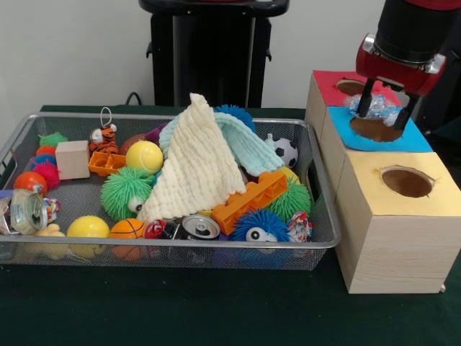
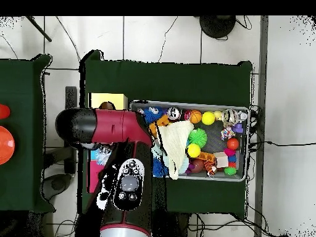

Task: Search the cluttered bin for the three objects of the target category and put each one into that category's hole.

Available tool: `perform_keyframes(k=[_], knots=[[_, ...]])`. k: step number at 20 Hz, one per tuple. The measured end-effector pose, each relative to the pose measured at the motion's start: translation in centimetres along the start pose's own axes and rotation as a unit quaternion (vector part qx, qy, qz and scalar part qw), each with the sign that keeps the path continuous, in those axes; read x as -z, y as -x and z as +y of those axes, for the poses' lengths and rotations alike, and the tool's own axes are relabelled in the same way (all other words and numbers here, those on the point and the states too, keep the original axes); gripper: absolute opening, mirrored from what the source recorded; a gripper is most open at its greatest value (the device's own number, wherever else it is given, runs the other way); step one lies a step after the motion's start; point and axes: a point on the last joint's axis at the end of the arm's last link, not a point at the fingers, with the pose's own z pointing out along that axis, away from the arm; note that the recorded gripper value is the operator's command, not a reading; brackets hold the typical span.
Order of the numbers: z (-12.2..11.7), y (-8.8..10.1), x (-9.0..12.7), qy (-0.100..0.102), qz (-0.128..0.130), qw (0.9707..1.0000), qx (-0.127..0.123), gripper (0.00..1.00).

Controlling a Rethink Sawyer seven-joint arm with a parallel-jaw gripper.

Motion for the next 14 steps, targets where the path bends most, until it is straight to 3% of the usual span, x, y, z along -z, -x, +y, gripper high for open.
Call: perform_keyframes(k=[14], knots=[[-1.2, 2.2, 2.0, 0.013, -0.012, 0.9997, -0.016, 1.0]])
